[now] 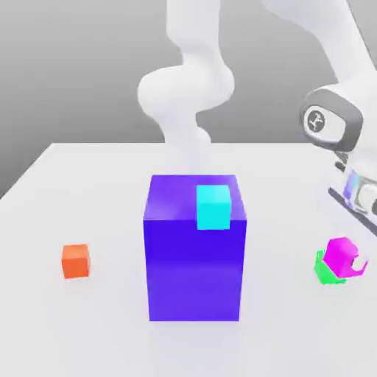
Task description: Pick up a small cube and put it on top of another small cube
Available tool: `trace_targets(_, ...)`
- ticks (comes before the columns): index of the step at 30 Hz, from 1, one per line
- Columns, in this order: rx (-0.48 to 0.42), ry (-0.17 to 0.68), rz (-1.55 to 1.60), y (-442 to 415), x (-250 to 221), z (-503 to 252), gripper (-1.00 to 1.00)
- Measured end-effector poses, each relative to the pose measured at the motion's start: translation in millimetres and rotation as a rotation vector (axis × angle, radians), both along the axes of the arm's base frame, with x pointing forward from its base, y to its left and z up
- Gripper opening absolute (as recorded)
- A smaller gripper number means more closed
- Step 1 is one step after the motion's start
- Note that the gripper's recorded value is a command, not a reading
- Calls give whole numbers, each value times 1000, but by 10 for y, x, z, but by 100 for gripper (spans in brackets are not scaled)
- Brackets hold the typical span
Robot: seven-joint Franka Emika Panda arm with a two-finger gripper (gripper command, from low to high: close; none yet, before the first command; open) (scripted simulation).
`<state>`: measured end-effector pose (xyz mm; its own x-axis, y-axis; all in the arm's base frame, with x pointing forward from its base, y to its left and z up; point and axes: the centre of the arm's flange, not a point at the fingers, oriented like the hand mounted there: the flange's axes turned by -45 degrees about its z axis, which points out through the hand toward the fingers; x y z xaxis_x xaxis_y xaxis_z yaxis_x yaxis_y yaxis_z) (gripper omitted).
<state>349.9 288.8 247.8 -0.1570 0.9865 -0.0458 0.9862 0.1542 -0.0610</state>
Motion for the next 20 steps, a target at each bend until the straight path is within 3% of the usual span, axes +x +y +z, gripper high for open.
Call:
trace_targets(11,45,-50,-310,118,-925,-71,-100)
trace_targets(16,45,-61,-304,132,-955,-529,-100)
trace_targets(17,45,-61,-304,127,-959,-632,100)
trace_targets(20,45,-61,-304,127,-959,-632,100)
